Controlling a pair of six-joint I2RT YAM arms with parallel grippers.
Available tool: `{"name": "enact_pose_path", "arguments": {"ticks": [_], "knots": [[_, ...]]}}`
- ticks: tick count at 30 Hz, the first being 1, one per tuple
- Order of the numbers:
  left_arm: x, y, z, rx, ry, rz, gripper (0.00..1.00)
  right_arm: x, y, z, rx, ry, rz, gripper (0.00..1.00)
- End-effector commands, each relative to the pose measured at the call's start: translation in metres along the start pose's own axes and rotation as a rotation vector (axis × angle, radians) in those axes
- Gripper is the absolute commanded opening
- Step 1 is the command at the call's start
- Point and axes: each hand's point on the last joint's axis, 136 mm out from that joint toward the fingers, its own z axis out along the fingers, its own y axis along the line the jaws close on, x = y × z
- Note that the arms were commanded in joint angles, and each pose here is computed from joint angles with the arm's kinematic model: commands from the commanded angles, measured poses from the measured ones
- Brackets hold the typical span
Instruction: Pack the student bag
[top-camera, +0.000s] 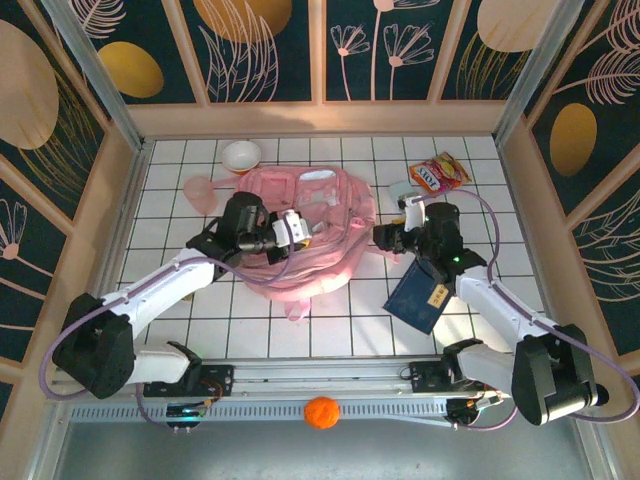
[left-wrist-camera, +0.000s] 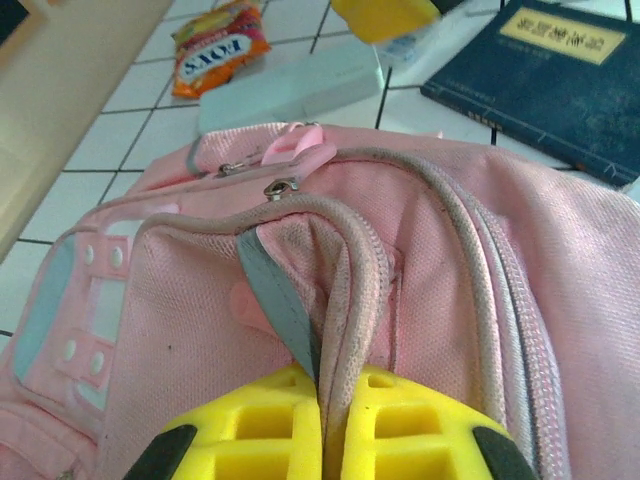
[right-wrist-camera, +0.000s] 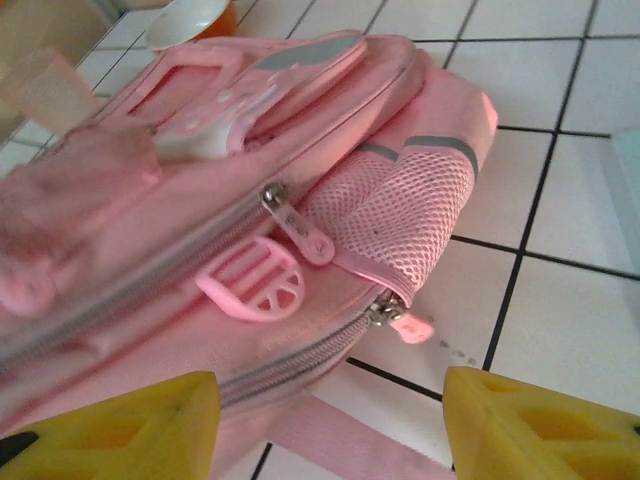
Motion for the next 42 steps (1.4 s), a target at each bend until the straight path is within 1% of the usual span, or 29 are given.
{"name": "enact_pose_path", "arguments": {"ticks": [1,3,5,10,13,17,22,25,28,32,36,38,42], "knots": [[-0.057,0.016,-0.030,0.000,-0.201,0.077,0.00,-0.002,0.016,-0.005,-0.151,-0.054,-0.279,0.61],[-0.056,0.020,-0.038,-0.003,-0.214,0.071,0.00,0.012,0.019,-0.008,-0.230,-0.036,-0.368,0.61],[-0.056,0.021,-0.043,-0.006,-0.223,0.073,0.00,0.019,0.011,-0.005,-0.231,-0.012,-0.417,0.61],[-0.065,0.020,-0.053,0.004,-0.257,0.091,0.00,0.030,-0.014,0.019,-0.206,0.091,-0.437,0.60],[-0.072,0.020,-0.056,0.009,-0.276,0.097,0.00,0.037,-0.020,0.035,-0.267,0.109,-0.422,0.59],[-0.072,0.023,-0.056,-0.011,-0.272,0.111,0.00,0.046,-0.011,0.047,-0.384,0.151,-0.394,0.60],[-0.076,0.024,-0.055,0.007,-0.283,0.118,0.00,0.041,-0.010,0.060,-0.404,0.141,-0.424,0.59],[-0.078,0.024,-0.055,0.013,-0.288,0.122,0.00,0.041,-0.008,0.066,-0.428,0.172,-0.428,0.59],[-0.080,0.026,-0.055,0.012,-0.295,0.124,0.00,0.044,-0.001,0.069,-0.468,0.199,-0.442,0.57],[-0.081,0.027,-0.054,0.007,-0.299,0.123,0.00,0.042,0.007,0.070,-0.504,0.200,-0.461,0.49],[-0.076,0.032,-0.053,-0.024,-0.275,0.123,0.00,0.029,0.010,0.064,-0.511,0.158,-0.472,0.34],[-0.070,0.037,-0.051,-0.059,-0.248,0.119,0.00,0.025,0.011,0.060,-0.517,0.150,-0.467,0.29],[-0.053,0.056,-0.047,-0.172,-0.179,0.096,0.00,0.020,0.015,0.049,-0.521,0.136,-0.458,0.17]]}}
